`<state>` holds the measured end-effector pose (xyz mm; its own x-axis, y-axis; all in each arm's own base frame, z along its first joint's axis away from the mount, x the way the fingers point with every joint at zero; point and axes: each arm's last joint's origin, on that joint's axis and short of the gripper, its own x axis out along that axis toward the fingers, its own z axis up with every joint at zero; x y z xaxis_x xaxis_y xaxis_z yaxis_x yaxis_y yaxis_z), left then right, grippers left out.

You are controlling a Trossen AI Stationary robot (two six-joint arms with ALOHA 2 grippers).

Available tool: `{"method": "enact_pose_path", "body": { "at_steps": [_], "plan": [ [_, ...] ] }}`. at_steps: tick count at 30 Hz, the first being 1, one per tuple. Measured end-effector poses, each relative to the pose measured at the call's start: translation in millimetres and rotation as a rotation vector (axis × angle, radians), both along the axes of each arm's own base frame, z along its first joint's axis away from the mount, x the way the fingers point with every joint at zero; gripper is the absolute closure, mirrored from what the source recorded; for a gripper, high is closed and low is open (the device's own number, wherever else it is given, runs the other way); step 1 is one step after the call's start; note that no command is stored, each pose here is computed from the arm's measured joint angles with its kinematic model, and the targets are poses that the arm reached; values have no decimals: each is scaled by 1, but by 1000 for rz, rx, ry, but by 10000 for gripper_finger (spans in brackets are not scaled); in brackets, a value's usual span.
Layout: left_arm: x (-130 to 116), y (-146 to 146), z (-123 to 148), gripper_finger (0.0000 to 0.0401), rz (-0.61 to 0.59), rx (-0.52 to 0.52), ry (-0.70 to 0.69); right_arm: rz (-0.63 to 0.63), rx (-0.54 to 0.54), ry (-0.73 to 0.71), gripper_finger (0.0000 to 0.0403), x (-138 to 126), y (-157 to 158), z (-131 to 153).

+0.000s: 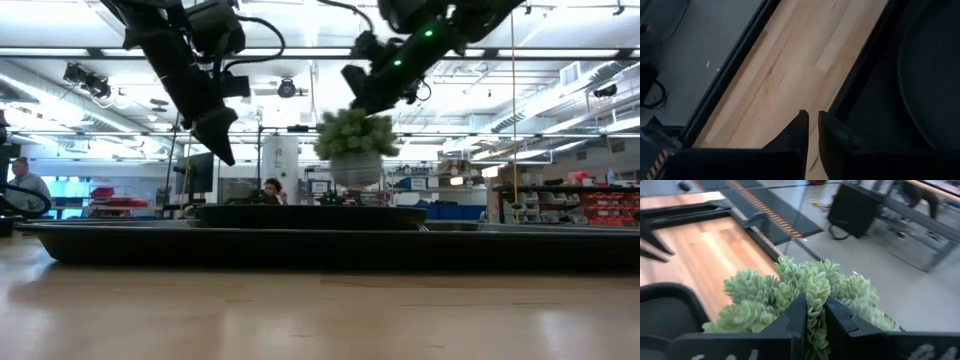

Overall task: Pick and place plate/cup/fork/spoon on tray
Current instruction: Move the gray vase plant to the top right of the table

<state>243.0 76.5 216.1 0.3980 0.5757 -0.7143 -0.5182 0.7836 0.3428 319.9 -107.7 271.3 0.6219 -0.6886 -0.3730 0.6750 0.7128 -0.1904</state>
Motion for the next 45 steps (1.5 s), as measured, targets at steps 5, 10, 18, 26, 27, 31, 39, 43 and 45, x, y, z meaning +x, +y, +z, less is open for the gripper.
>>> {"method": "enact_pose_path", "body": {
  "at_steps": [5, 10, 18, 26, 27, 31, 39, 43, 45],
  "plan": [
    [1, 0, 0, 353, -20, 13, 7, -82, 29, -53, 355, -28, -2, 1],
    [0, 0, 0, 353, -22, 8, 16, -172, 45, -67, 355, -51, -11, -3],
    [0, -1, -1, 353, -13, -26, -3, -408, 60, -7, 355, -84, -42, -32],
    [-1, -5, -2, 353, -70, -37, 41, -483, 201, -42, 355, -113, -62, -70],
    [-1, -7, -3, 353, -89, -31, 58, -483, 202, -52, 355, -115, -62, -73],
    [1, -13, -3, 353, -135, -25, 74, -480, 198, -82, 355, -119, -63, -80],
    [4, -18, -3, 353, -213, -84, 41, -452, 166, -120, 332, -117, -64, -78],
    [1, -18, -3, 353, -257, -62, 87, -447, 157, -125, 299, -117, -64, -77],
    [-3, -16, 2, 353, -267, -46, 88, -441, 156, -115, 277, -117, -64, -77]
  ]
}}
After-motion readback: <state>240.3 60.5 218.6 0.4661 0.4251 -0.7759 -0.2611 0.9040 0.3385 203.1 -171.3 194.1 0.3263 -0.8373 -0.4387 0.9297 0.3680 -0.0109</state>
